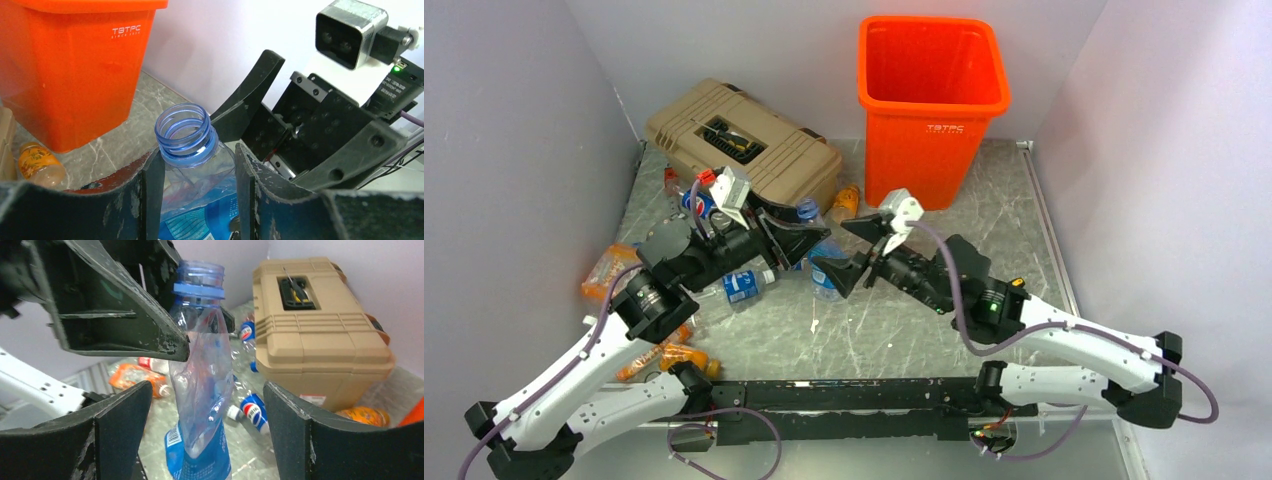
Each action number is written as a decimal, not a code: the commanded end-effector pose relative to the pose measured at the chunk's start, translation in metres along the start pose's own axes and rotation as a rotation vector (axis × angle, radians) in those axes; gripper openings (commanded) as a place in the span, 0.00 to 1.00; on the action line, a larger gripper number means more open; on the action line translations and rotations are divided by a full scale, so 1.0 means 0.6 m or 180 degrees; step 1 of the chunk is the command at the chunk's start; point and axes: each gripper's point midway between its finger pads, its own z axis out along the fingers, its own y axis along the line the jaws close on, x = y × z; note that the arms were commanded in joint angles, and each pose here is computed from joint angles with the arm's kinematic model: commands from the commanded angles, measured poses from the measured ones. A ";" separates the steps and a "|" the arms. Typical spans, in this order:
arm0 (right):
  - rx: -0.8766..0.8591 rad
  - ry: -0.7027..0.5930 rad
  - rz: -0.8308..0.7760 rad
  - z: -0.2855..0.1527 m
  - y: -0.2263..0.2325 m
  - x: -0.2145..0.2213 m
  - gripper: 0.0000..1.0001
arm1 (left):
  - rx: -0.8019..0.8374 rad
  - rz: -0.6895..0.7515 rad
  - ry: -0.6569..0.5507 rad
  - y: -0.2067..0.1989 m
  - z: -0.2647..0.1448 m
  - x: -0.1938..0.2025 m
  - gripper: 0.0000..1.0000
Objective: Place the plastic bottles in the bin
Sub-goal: Place the plastic bottle in the trash bin, then pick up the plastic bottle at the center of the board.
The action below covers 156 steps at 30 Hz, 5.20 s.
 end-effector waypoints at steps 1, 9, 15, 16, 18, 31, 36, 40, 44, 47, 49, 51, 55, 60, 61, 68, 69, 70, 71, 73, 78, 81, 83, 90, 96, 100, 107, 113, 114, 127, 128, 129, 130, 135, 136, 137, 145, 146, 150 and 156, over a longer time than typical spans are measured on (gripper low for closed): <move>0.0607 0.0171 -0.0413 0.008 -0.037 -0.005 0.84 | 0.0126 -0.0020 -0.0139 -0.023 -0.009 -0.033 0.00; 0.0783 0.0432 -0.0528 0.023 -0.045 0.031 0.59 | 0.0201 -0.0004 -0.0127 -0.028 -0.003 -0.030 0.00; 0.0671 0.0488 -0.0483 0.030 -0.033 0.042 0.29 | 0.0084 -0.0019 -0.0125 -0.016 -0.005 -0.026 0.00; 0.0655 0.0498 -0.0484 0.030 -0.032 0.043 0.22 | 0.0057 -0.0022 -0.0121 -0.014 -0.005 -0.026 0.00; 0.0672 0.0491 -0.0483 0.029 -0.034 0.043 0.00 | -0.0102 -0.0042 -0.0124 0.001 -0.007 -0.024 0.24; 0.1786 0.0485 -0.0689 -0.102 -0.152 0.036 0.00 | -0.1925 0.1400 -0.0063 0.151 -0.146 -0.082 1.00; 0.2158 0.0097 -0.0383 -0.159 -0.184 0.005 0.00 | -0.2638 0.1884 0.0604 0.259 -0.139 0.006 0.99; 0.2477 0.0161 -0.0467 -0.168 -0.207 -0.010 0.00 | -0.2670 0.1648 0.0921 0.283 -0.115 0.059 0.99; 0.2392 0.0196 -0.0484 -0.132 -0.218 -0.035 0.00 | -0.2703 0.1243 0.0844 0.291 -0.137 0.087 0.99; 0.2550 0.0093 -0.0446 -0.116 -0.259 -0.083 0.00 | -0.2619 0.1266 0.0609 0.283 -0.154 0.075 0.99; 0.2575 -0.0083 -0.0377 -0.108 -0.278 -0.125 0.00 | -0.2614 0.1248 0.0436 0.274 -0.165 0.058 1.00; 0.2544 -0.0275 -0.0254 -0.101 -0.288 -0.162 0.00 | -0.2575 0.1224 0.0371 0.266 -0.170 0.053 0.99; 0.2397 -0.0607 -0.0039 -0.096 -0.288 -0.225 0.00 | -0.2513 0.1162 0.0398 0.260 -0.169 0.056 0.98; 0.2173 -0.0522 0.0123 -0.072 -0.273 -0.208 0.00 | -0.2385 0.1087 0.0463 0.250 -0.158 0.061 0.98; 0.2207 -0.0494 0.0104 -0.072 -0.277 -0.201 0.00 | -0.2370 0.1081 0.0458 0.249 -0.157 0.061 0.98; 0.2251 -0.0532 -0.0302 -0.042 -0.288 -0.265 0.00 | -0.2260 0.1081 0.0516 0.245 -0.148 0.073 0.97; 0.2350 -0.0563 -0.0372 -0.037 -0.297 -0.281 0.00 | -0.2266 0.1082 0.0531 0.246 -0.148 0.074 0.97; 0.2462 -0.0587 -0.0456 -0.031 -0.310 -0.296 0.00 | -0.2277 0.1087 0.0542 0.247 -0.148 0.075 0.97; 0.2601 -0.0660 -0.0559 -0.028 -0.323 -0.319 0.00 | -0.2284 0.1096 0.0550 0.248 -0.148 0.076 0.97; 0.2965 -0.0716 -0.0723 -0.016 -0.357 -0.337 0.00 | -0.2299 0.1116 0.0550 0.250 -0.149 0.076 0.97; 0.3667 -0.0922 -0.0824 -0.001 -0.457 -0.366 0.00 | -0.2365 0.1173 0.0537 0.254 -0.156 0.076 0.97; 0.3630 -0.1056 -0.0654 0.007 -0.499 -0.370 0.00 | -0.2376 0.1234 0.0552 0.255 -0.156 0.079 0.97; 0.3701 -0.1044 -0.0683 0.006 -0.525 -0.362 0.00 | -0.2390 0.1260 0.0563 0.256 -0.157 0.079 0.97; 0.3902 -0.1228 -0.0202 -0.016 -0.657 -0.333 0.00 | -0.2449 0.1339 0.0565 0.262 -0.160 0.080 0.97; 0.4162 -0.0921 -0.0419 0.000 -0.734 -0.287 0.00 | -0.2480 0.1367 0.0587 0.265 -0.161 0.081 0.97; 0.4065 -0.0716 -0.0423 0.013 -0.755 -0.254 0.00 | -0.2458 0.1386 0.0592 0.264 -0.160 0.082 0.98; 0.3744 -0.0642 -0.0331 0.041 -0.739 -0.252 1.00 | -0.2445 0.1404 0.0645 0.268 -0.155 0.091 0.98; 0.3360 -0.1121 -0.0232 0.034 -0.652 -0.362 1.00 | -0.2396 0.1384 0.0671 0.265 -0.150 0.093 0.97; 0.3272 -0.1182 -0.0234 0.035 -0.630 -0.377 1.00 | -0.2400 0.1388 0.0660 0.265 -0.151 0.092 0.97; 0.2326 -0.0573 -0.0359 0.046 -0.311 -0.146 1.00 | -0.2498 0.1425 0.0658 0.273 -0.157 0.093 0.98; 0.2316 -0.0528 -0.0247 0.029 -0.303 -0.117 1.00 | -0.2520 0.1429 0.0659 0.275 -0.158 0.094 0.98; 0.2317 -0.0391 -0.0186 0.019 -0.301 -0.074 1.00 | -0.2547 0.1433 0.0670 0.279 -0.158 0.097 0.98; 0.2326 -0.0256 -0.0127 0.008 -0.298 -0.034 1.00 | -0.2568 0.1437 0.0680 0.282 -0.158 0.099 0.98; 0.2301 0.0545 0.0154 -0.043 -0.289 0.159 1.00 | -0.2508 0.1437 0.0858 0.287 -0.144 0.119 0.98; 0.2271 0.0692 0.0200 -0.052 -0.287 0.197 1.00 | -0.2442 0.1426 0.0883 0.284 -0.138 0.124 0.98; 0.2201 0.0818 0.0221 -0.061 -0.282 0.233 1.00 | -0.2384 0.1419 0.0920 0.281 -0.134 0.129 0.97; 0.1653 0.1134 0.0581 -0.091 -0.232 0.360 1.00 | -0.3009 0.0761 0.1216 0.292 -0.185 0.153 0.97; 0.1631 0.1167 0.0592 -0.093 -0.230 0.368 0.99 | -0.3137 0.0625 0.1273 0.294 -0.201 0.165 0.98; 0.1632 0.1277 0.0561 -0.102 -0.231 0.392 0.99 | -0.3546 -0.0009 0.1424 0.291 -0.268 0.230 0.99; 0.1590 0.1316 0.0550 -0.096 -0.229 0.399 0.99 | -0.3968 -0.0529 0.1365 0.303 -0.313 0.295 0.99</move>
